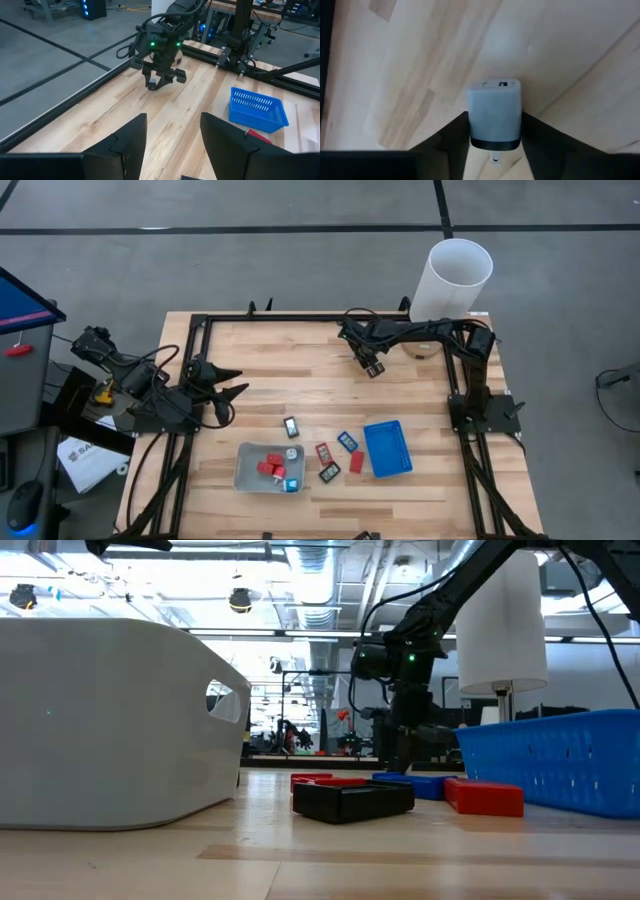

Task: Pick & Place Office items
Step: Put the white charger adapter into the gray bin

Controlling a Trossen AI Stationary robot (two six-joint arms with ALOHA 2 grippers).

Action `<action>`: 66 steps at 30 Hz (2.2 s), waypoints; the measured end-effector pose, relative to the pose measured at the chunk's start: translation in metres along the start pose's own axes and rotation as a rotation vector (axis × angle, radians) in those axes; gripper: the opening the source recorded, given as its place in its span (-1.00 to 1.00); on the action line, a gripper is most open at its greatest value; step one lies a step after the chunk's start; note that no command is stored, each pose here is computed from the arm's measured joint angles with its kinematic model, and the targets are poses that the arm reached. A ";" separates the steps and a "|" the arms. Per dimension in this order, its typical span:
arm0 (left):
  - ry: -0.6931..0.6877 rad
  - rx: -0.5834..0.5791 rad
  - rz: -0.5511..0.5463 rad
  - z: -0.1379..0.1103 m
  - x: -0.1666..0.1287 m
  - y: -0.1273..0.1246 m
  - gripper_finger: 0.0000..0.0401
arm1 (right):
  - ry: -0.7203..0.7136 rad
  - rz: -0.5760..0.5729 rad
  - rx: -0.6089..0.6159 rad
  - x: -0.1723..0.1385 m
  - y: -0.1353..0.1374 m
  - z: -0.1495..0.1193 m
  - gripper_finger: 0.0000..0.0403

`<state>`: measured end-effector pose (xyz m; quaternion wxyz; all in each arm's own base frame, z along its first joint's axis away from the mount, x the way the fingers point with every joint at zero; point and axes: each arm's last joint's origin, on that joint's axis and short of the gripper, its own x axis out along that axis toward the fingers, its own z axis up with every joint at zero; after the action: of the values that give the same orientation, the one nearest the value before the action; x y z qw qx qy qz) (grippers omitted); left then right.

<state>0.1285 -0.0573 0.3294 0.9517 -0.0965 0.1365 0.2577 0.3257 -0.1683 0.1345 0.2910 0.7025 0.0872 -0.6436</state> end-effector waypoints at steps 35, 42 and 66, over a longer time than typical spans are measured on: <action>0.029 0.035 -0.001 -0.003 0.000 0.002 -0.09 | 0.570 0.720 -1.318 -0.175 -0.106 -0.171 -0.31; 0.042 0.016 0.011 -0.005 0.000 0.004 -0.09 | 0.669 0.744 -1.470 -0.159 -0.128 -0.225 -0.31; 0.050 0.017 0.027 -0.007 0.000 0.005 -0.09 | 0.341 0.487 -1.953 -0.152 -0.160 -0.292 -0.31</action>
<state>0.1242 -0.0546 0.3225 0.9453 -0.0930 0.1637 0.2666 0.4718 0.1526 0.2329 0.8436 0.2394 0.4689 -0.1061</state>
